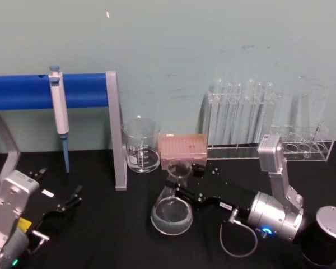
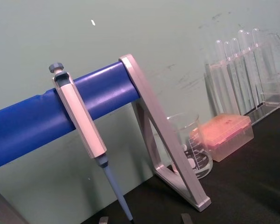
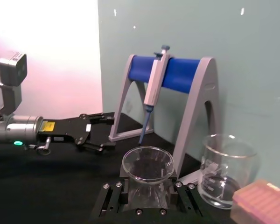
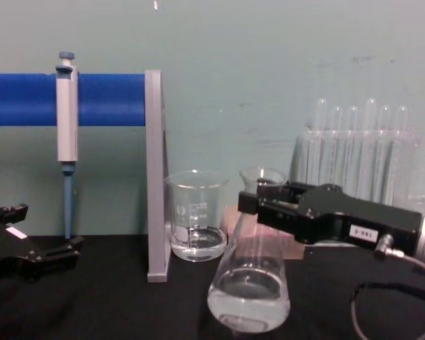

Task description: Grasp the erlenmeyer flask with one hand, shake it three times, then place it back.

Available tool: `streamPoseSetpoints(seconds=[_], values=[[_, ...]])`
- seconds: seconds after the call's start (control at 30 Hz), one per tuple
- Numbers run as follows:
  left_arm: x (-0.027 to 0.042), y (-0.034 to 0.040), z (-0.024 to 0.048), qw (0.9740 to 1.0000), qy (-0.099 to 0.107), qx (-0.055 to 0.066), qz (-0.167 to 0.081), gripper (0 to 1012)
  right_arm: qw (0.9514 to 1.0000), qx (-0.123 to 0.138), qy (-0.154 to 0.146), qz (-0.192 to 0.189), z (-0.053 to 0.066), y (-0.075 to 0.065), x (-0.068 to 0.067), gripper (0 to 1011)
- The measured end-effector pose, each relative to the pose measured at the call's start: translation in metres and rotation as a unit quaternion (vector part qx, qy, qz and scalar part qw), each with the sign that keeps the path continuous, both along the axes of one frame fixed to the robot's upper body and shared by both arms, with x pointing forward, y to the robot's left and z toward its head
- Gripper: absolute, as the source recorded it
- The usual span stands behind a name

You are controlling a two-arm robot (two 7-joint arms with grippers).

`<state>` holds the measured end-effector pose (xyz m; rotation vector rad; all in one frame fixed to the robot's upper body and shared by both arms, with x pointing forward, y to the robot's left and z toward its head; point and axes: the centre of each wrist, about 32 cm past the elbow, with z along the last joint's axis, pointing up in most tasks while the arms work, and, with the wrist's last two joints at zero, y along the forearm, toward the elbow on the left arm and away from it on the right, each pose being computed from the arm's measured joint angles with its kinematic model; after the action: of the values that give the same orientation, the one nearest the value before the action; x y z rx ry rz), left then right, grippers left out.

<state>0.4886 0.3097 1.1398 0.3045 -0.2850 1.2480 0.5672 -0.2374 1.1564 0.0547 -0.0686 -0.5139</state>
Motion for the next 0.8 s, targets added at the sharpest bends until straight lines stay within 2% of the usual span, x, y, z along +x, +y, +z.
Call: streamPoseSetpoints(seconds=[0.47, 0.8], values=[[0.0000, 0.0000, 0.0000, 1.0000, 0.000, 0.000, 0.000, 1001, 0.9987, 0.011, -0.011, -0.050, 0.019, -0.004, -0.010, 450], [0.0000, 0.0000, 0.0000, 1.0000, 0.000, 0.000, 0.000, 1001, 0.9968, 0.010, -0.014, -0.078, 0.021, -0.004, -0.016, 450]])
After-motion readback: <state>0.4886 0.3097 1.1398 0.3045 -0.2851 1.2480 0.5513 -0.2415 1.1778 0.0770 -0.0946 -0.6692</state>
